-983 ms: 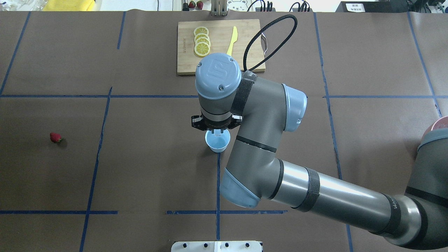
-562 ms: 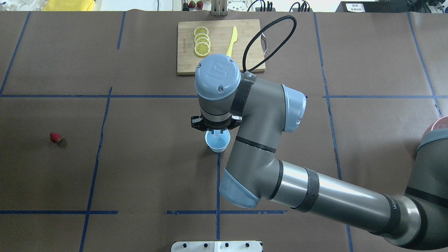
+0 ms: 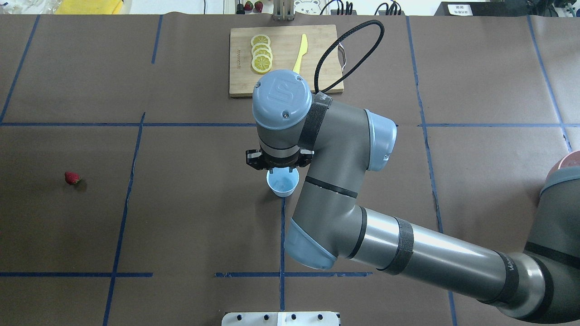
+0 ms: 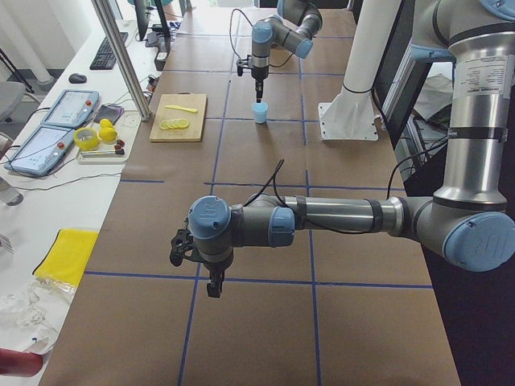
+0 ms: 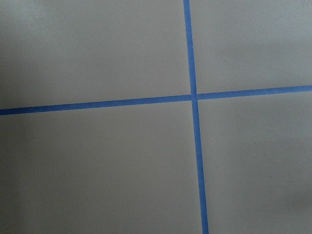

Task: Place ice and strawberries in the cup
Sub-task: 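Open the right gripper to drop the ice cube into the cup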

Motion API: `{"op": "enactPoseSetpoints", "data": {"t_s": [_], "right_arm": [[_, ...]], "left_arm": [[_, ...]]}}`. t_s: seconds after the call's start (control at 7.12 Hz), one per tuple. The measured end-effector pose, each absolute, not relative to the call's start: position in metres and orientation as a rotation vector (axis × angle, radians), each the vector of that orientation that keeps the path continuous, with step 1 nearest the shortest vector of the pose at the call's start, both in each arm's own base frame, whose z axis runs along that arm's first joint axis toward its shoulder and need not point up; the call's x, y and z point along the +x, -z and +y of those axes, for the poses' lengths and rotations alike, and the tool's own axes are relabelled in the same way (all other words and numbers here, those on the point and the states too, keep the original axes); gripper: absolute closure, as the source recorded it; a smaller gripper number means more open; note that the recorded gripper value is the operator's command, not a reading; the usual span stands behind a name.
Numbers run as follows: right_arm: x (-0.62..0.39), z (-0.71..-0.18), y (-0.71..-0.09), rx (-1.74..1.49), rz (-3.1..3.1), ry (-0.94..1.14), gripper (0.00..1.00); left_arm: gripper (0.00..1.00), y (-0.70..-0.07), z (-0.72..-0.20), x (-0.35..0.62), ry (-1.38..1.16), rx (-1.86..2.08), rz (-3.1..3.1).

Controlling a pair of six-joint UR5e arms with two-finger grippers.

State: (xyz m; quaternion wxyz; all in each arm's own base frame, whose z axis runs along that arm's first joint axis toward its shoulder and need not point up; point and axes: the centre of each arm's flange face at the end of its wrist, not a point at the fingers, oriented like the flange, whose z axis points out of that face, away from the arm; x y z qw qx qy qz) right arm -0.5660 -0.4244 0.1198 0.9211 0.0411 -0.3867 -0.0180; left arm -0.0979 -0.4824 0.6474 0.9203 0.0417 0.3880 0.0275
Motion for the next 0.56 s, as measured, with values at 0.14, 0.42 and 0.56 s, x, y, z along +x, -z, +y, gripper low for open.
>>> {"op": "enactPoseSetpoints", "data": {"t_s": [0.14, 0.42, 0.56], "right_arm": [[-0.5658, -0.4243, -0.1194, 0.085, -0.795, 0.035, 0.00], [-0.5621, -0.4235, -0.1156, 0.090, -0.804, 0.022, 0.00], [-0.5598, -0.4232, -0.1133, 0.092, -0.810, 0.017, 0.00]], "left_arm": [[0.00, -0.6469, -0.4827, -0.0979, -0.057, 0.087, 0.797], [0.00, -0.6441, -0.4845, -0.0981, -0.059, 0.093, 0.797], [0.00, -0.6426, -0.4857, -0.0981, -0.060, 0.096, 0.796]]}}
